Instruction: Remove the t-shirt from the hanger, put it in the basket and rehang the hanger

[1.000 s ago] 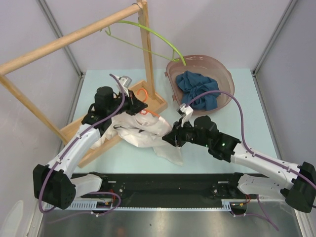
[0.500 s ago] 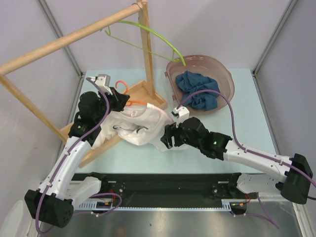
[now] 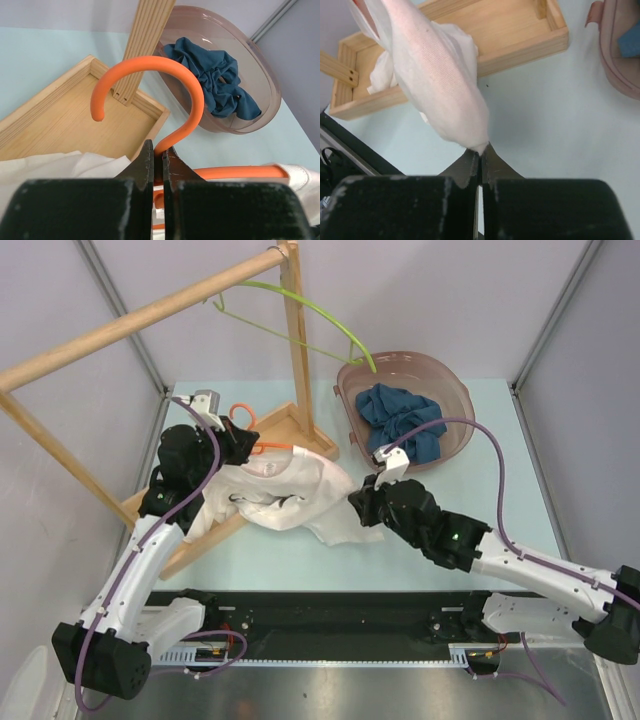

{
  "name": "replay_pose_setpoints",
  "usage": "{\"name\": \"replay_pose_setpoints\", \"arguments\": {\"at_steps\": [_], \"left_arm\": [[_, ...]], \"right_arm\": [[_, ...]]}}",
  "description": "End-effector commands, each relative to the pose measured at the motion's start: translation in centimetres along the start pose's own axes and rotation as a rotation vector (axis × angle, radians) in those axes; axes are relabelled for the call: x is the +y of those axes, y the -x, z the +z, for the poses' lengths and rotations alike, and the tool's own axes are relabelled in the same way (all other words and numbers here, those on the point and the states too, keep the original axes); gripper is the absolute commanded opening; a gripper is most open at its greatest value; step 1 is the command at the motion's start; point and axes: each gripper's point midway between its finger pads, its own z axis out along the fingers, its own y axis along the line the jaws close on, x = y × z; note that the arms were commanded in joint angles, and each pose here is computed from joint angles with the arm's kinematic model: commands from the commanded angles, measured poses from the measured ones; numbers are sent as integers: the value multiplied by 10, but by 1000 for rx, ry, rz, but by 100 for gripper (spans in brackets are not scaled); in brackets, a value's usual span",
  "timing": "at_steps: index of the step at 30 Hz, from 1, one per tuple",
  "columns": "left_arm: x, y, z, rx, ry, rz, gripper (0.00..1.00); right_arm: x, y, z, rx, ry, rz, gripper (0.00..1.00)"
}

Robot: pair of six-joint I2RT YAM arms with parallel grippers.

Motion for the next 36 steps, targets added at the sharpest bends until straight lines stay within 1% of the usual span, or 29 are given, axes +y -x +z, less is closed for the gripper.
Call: {"name": "replay_pose_setpoints", "arguments": {"at_steps": [1,3,4,5,7,8,11,12,14,15,20,24,29,31,33,34,35,36], "left_arm": [[3,14,-2,-57,20,-15,0],[6,17,-4,-69,43,-15,0],[8,17,-4,-73,56,-21,1],[10,18,-5,-78,71,-25,0],[19,21,-10,-105,121,-42,0],[23,23,-13,-117,141,-51,0],[33,26,-19,-149,197,-65,0],[33,27,-20,-153,200,-66,0],[38,30,-23,-169,230,-73,0],[39,30,-24,-172,234,-77,0],[43,30,-25,-175,248,-84,1],[45,30,-25,-177,254,-90,0],[45,28,-24,-173,249,-93,0],[44,28,-23,-169,237,-93,0],[37,26,-19,-157,196,-91,0],[35,26,-18,-154,184,-90,0],[33,25,-17,-150,172,-90,0],[30,26,-16,-151,157,-88,0]], "right_arm": [[-5,40,-17,-157,-31,93,0],[-11,38,-22,-177,-44,119,0],[-17,48,-33,-223,-56,149,0],[-23,43,-37,-230,-68,177,0],[-35,53,-55,-304,-82,238,0],[-43,44,-58,-311,-95,268,0],[-65,47,-80,-391,-133,351,0],[-79,35,-82,-388,-186,368,0],[-93,32,-93,-411,-220,392,0],[-104,22,-94,-396,-263,390,0],[-126,-9,-95,-337,-349,393,0],[-135,-21,-93,-331,-389,394,0],[-127,-21,-78,-313,-362,376,0],[-117,-26,-66,-260,-330,347,0],[-99,-21,-55,-228,-259,321,1],[-94,-28,-43,-177,-254,284,8],[-78,-20,-39,-155,-186,277,19],[-71,-20,-34,-122,-166,241,46]]}}
